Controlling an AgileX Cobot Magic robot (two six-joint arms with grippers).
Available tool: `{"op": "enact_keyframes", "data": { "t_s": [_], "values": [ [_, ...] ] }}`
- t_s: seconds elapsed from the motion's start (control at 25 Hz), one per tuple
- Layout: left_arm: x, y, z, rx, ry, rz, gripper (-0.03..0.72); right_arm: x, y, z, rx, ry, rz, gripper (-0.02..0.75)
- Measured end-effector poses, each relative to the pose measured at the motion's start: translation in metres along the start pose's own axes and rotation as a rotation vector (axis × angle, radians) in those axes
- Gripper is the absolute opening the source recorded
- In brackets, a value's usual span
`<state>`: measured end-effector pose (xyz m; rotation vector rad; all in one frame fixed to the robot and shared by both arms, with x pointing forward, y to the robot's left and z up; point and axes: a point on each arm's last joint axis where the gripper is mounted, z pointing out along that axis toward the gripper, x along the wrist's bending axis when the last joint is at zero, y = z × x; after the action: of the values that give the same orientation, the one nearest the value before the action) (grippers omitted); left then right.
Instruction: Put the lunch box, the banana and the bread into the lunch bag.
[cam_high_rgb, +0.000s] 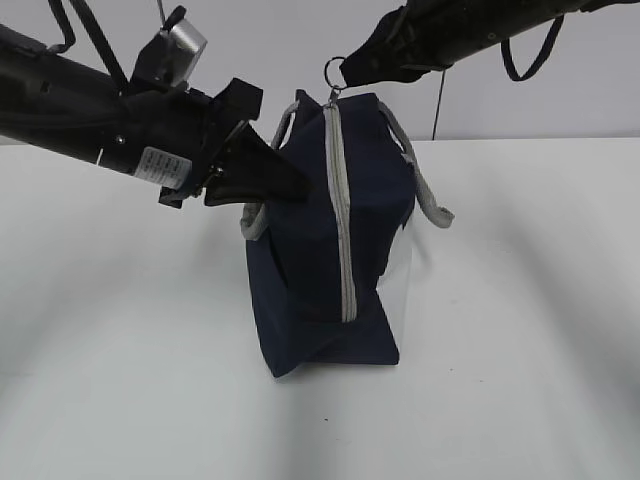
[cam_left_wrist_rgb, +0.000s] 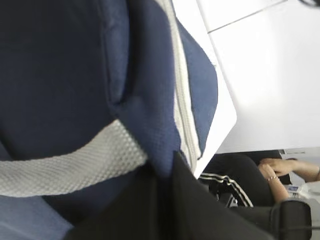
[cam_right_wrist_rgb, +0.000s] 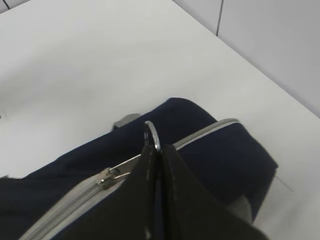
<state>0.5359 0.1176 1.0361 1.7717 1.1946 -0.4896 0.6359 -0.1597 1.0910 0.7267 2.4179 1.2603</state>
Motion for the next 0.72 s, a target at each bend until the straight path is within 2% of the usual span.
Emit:
{"op": "enact_keyframes", "data": {
  "t_s": [0.4, 0.72],
  "values": [
    [-0.001, -0.009, -0.001, 0.098, -0.013, 0.054, 0.000, -0.049, -0.004, 0.031, -0.020, -0.068, 0.016, -0.016],
    [-0.001, -0.013, -0.001, 0.140, -0.016, 0.089, 0.000, -0.078, -0.025, 0.078, 0.012, -0.005, 0.045, -0.016]
  ]
}}
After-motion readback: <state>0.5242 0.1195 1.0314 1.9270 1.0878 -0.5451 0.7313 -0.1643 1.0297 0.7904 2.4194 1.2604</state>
